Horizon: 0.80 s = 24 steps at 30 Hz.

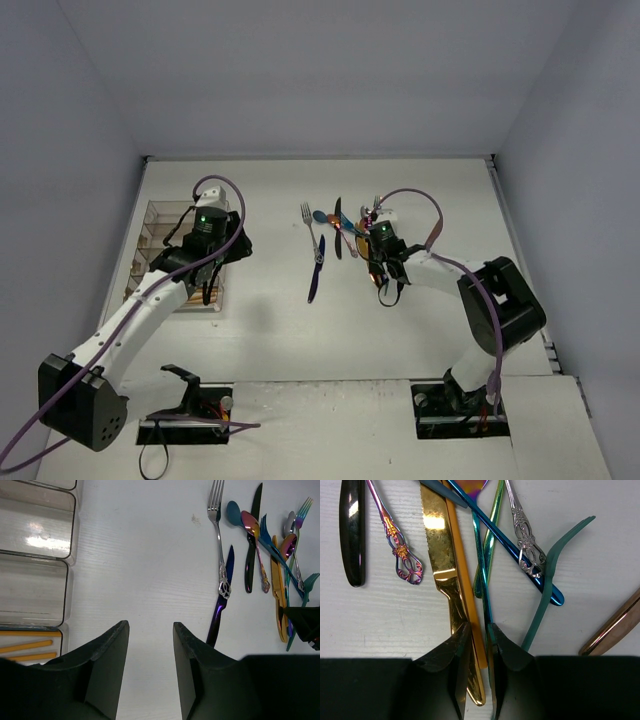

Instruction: Sort the eating utensils into containers

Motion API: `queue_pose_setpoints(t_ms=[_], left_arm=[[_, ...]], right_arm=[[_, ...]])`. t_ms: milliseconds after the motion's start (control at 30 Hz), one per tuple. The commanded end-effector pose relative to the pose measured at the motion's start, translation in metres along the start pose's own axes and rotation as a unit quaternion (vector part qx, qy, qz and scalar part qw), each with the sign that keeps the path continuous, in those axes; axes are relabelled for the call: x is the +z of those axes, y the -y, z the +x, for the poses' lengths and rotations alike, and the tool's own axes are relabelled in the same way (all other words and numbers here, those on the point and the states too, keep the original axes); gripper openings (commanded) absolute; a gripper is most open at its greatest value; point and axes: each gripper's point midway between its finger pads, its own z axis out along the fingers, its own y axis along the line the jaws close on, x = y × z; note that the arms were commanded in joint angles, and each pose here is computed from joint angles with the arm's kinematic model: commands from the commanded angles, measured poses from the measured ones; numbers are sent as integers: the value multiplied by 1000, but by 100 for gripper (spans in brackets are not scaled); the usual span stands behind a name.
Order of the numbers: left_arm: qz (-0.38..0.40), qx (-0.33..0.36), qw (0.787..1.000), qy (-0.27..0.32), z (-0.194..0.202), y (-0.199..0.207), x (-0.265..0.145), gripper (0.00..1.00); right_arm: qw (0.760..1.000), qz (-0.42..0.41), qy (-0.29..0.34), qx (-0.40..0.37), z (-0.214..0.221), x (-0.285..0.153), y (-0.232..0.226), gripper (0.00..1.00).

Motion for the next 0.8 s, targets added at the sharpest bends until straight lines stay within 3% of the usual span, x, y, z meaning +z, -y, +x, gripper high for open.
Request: queue_pose_setpoints(t_ms=[0, 433, 533, 600, 767], left_arm=[[24, -1, 999, 24, -12, 13, 1, 37], [28, 1, 999, 16, -6, 17, 4, 37], [28, 1, 999, 14, -5, 17, 4, 37], [32, 1, 999, 14, -5, 19, 4, 37], [43, 1, 999, 11, -5, 25, 2, 37]], right_arm=[[1000, 14, 17, -3, -13, 3, 0, 16], [999, 1, 12, -40, -8, 6, -24, 12], [999, -3, 5, -38, -4, 8, -26, 9], [999, -6, 0, -39, -1, 9, -27, 2], [999, -6, 3, -36, -3, 7, -27, 0]])
